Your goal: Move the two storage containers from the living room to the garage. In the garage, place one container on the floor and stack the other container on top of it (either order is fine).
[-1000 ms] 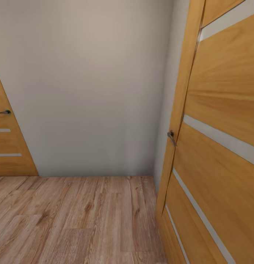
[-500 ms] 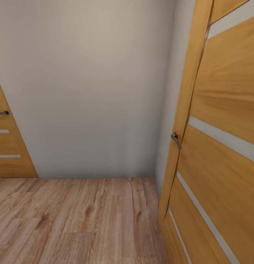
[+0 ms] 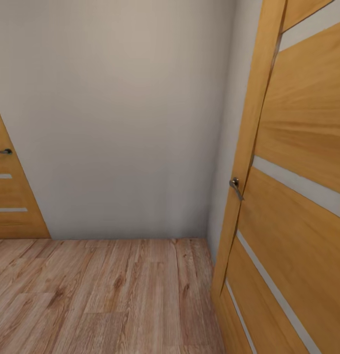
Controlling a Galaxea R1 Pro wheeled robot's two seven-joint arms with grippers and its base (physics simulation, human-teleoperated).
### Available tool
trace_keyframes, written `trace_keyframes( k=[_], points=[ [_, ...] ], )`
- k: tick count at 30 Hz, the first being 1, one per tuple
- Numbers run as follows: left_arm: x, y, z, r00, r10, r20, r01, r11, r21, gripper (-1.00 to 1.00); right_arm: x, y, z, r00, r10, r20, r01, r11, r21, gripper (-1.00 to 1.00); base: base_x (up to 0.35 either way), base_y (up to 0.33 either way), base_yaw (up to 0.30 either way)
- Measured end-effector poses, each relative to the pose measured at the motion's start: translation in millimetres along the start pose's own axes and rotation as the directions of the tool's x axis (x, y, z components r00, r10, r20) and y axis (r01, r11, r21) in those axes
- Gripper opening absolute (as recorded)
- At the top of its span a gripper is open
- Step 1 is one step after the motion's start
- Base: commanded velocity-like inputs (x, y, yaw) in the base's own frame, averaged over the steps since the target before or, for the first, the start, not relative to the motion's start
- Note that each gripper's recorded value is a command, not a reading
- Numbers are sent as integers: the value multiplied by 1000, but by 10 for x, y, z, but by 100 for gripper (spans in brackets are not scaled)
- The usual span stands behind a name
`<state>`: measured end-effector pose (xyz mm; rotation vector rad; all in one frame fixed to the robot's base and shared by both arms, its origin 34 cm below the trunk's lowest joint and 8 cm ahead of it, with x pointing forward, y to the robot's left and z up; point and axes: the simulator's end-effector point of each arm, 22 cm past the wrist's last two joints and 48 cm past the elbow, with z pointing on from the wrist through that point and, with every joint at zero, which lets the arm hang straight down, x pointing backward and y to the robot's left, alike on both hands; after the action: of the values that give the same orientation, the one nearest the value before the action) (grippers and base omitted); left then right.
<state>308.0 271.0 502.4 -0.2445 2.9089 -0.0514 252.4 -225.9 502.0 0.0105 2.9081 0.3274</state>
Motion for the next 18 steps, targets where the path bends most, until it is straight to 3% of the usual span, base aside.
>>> trace_keyframes(
  k=[18],
  points=[
    [-1,0,0,1000,0,0,0,1000,0,100,3,-2,0,1000,0,-1,0,1000,0,100,39,0,0]
  ],
)
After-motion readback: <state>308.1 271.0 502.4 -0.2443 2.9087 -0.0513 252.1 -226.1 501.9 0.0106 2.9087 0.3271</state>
